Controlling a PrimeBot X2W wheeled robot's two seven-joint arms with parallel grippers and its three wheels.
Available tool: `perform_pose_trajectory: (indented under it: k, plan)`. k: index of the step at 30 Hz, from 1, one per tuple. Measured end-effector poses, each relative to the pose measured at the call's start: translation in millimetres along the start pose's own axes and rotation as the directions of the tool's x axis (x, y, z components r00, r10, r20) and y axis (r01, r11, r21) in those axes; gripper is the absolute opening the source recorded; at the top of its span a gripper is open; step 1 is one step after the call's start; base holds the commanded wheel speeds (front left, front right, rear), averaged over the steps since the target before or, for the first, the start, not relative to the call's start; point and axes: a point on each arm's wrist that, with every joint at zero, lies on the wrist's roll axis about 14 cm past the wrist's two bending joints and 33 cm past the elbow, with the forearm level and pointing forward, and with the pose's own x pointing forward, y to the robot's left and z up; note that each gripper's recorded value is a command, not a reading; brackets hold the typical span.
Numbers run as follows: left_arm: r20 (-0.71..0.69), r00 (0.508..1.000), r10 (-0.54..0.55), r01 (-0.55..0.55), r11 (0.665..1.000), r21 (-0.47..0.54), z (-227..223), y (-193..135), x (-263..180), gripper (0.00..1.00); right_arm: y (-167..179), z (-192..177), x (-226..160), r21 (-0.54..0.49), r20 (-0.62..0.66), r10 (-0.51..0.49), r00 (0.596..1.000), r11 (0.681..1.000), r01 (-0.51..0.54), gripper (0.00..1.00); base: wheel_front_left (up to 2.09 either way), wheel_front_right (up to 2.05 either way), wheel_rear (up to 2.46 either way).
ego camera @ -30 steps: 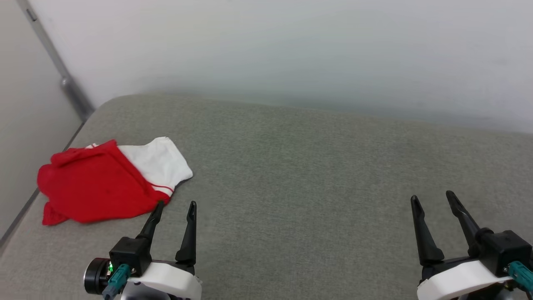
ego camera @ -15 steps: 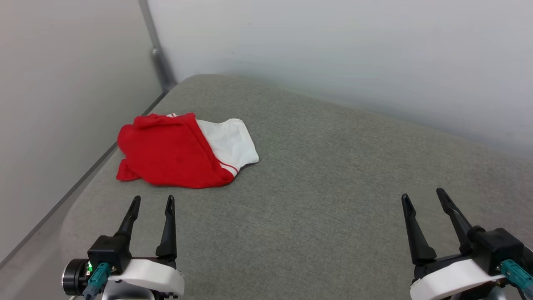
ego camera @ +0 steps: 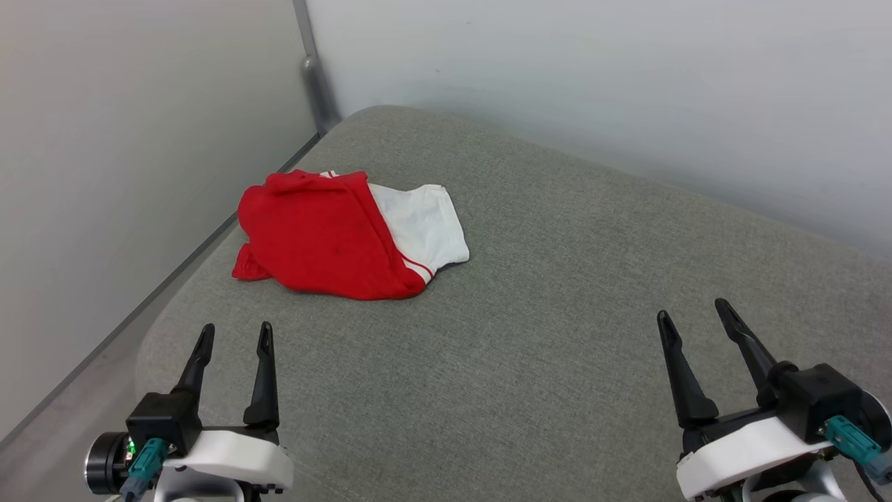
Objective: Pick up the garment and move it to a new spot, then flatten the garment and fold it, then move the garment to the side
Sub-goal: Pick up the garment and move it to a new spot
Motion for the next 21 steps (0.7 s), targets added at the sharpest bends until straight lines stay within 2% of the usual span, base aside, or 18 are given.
perform_pose_trajectory:
  k: [9,16,21]
  plan:
    - [0.017,0.999,-0.034,0.033,0.999,0.040,9,-1,30,1.00,-7,4,2,-0.001,0.013,-0.013,1.000,1.000,0.013,1.00,0.00,0.00,0.00]
    - [-0.012,0.997,-0.076,0.077,0.996,0.056,27,-14,102,1.00,-31,-2,4,-0.005,0.001,-0.053,0.999,0.999,0.053,1.00,0.00,0.00,0.00]
    - [-0.137,0.984,-0.115,0.126,0.989,0.080,17,-30,155,1.00,-58,-14,5,0.003,-0.015,-0.106,0.994,0.994,0.106,1.00,0.00,0.00,0.00]
